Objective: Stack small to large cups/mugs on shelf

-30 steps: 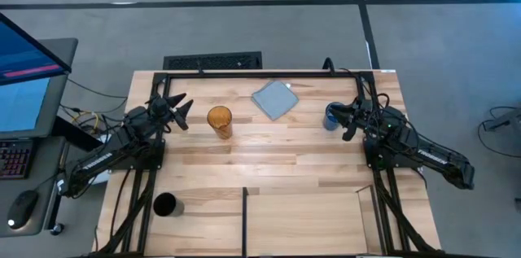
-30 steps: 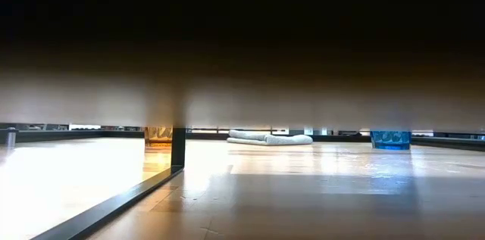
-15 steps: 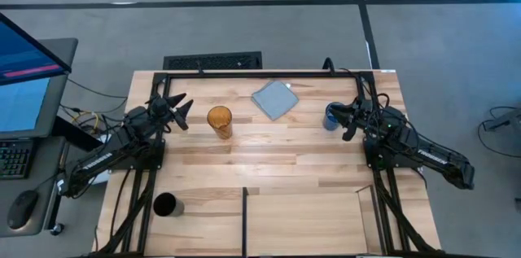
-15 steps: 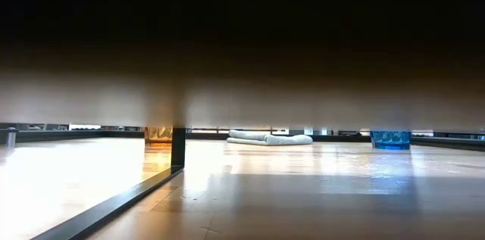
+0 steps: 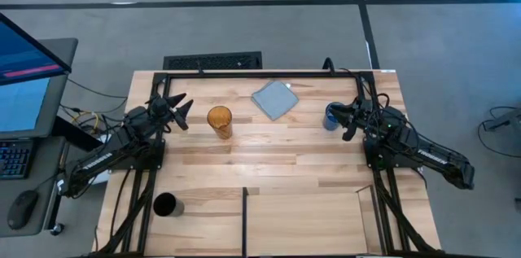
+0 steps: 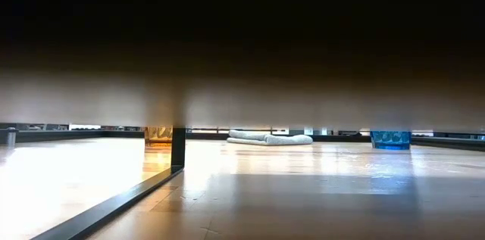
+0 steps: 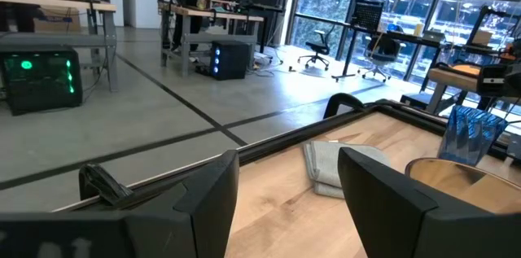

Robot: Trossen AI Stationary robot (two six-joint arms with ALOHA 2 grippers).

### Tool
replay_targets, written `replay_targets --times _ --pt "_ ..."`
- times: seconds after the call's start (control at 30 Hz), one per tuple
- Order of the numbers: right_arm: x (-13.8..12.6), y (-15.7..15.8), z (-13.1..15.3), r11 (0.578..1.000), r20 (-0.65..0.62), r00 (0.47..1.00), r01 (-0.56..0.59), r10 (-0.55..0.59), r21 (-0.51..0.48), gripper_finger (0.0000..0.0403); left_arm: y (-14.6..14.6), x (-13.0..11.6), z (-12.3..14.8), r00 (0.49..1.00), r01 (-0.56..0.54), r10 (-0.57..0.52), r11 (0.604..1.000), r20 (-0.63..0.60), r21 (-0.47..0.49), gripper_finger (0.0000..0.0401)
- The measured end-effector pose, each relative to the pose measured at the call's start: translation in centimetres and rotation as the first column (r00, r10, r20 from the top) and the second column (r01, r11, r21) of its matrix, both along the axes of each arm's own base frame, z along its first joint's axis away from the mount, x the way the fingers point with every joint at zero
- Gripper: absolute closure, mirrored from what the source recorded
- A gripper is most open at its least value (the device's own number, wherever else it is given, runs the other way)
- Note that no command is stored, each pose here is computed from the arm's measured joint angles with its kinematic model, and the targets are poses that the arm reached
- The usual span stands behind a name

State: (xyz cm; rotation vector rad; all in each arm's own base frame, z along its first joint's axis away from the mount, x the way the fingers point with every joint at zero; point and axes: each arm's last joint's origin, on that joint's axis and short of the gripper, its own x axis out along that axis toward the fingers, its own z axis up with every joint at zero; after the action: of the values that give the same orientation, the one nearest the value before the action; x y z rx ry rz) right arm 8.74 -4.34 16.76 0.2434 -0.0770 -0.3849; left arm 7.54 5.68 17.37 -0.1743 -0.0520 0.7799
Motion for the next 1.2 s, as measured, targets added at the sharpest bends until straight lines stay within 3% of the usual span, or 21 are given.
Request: replay_targets --times 1.0,1.2 --pt "0.00 0.00 -0.01 1.000 0.000 1.000 0.001 -0.001 0.000 0.0290 0.04 -0.04 0.01 1.000 -0.020 0.020 1.000 0.002 0.000 0.0198" --pt "0.00 0.00 0.00 1.000 0.000 1.000 0.000 0.000 0.000 0.0290 0.06 -0.03 0.37 0.996 -0.022 0.024 1.000 0.086 -0.020 0.0198"
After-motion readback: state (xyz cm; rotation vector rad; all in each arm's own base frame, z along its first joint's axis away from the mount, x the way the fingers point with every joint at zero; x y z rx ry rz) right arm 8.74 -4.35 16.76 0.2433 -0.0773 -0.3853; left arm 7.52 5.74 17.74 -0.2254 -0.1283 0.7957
